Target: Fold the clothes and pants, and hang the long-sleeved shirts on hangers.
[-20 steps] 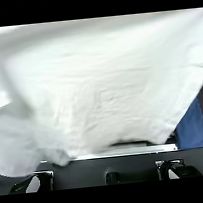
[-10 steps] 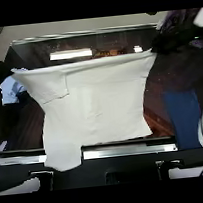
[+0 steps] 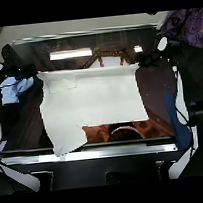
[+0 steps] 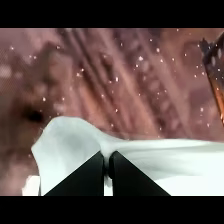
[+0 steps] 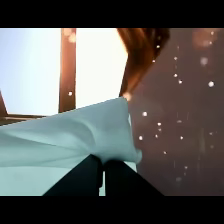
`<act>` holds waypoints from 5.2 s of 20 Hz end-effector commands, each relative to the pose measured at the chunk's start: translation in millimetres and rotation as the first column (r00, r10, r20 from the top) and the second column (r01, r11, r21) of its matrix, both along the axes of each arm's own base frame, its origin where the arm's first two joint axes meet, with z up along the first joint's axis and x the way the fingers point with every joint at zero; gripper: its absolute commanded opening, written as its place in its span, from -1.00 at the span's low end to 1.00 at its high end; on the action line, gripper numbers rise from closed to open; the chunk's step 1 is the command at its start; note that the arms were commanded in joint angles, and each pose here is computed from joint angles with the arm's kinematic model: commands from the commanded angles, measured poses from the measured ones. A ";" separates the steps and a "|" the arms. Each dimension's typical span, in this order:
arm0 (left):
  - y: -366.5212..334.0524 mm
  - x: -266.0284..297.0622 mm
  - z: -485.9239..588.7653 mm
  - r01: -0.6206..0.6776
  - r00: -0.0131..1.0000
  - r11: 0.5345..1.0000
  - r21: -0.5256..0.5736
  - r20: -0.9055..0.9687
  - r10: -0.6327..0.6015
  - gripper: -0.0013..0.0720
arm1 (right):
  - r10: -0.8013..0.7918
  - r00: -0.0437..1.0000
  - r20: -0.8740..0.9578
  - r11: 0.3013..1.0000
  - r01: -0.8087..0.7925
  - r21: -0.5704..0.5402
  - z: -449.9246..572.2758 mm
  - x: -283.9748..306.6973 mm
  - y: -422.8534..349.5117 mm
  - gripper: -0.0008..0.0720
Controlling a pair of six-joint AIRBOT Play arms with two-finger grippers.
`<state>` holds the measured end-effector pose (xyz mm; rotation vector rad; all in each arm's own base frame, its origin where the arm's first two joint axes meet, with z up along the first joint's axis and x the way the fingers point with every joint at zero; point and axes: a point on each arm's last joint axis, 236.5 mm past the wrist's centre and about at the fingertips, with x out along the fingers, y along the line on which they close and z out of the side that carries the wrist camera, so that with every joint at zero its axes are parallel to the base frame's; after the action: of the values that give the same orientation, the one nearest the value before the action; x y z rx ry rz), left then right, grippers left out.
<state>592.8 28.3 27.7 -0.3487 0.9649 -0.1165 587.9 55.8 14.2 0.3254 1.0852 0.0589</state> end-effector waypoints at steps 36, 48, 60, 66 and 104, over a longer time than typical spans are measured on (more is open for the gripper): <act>-15.9 -92.3 -52.3 -0.014 0.888 1.000 -0.020 -0.460 0.004 0.49 | 0.175 0.801 -0.573 0.984 -0.166 0.069 -67.2 -131.7 9.6 0.24; 11.5 -307.0 -49.0 -0.344 0.871 0.913 -0.218 -0.437 0.223 0.48 | 0.151 0.900 -0.409 0.949 -0.016 0.316 -2.1 -213.4 -60.8 0.36; -62.2 -390.8 -113.0 -0.398 0.789 0.843 -0.362 -0.604 0.114 0.48 | 0.111 0.913 -0.393 0.935 0.038 0.353 -31.6 -237.3 -52.0 0.35; -70.4 -393.9 -131.3 -0.394 0.766 0.841 -0.370 -0.638 0.079 0.48 | 0.103 0.918 -0.384 0.936 0.042 0.351 -31.7 -234.5 -52.9 0.35; -50.6 -386.0 -79.7 -0.352 0.733 0.909 -0.224 -0.669 0.119 -0.92 | 0.054 0.879 -0.474 0.915 0.147 0.376 -75.7 -304.2 5.2 -0.91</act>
<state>221.1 -42.8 -72.7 -0.9390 1.5416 -0.0140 298.1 69.5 -81.3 0.7894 1.5373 0.2526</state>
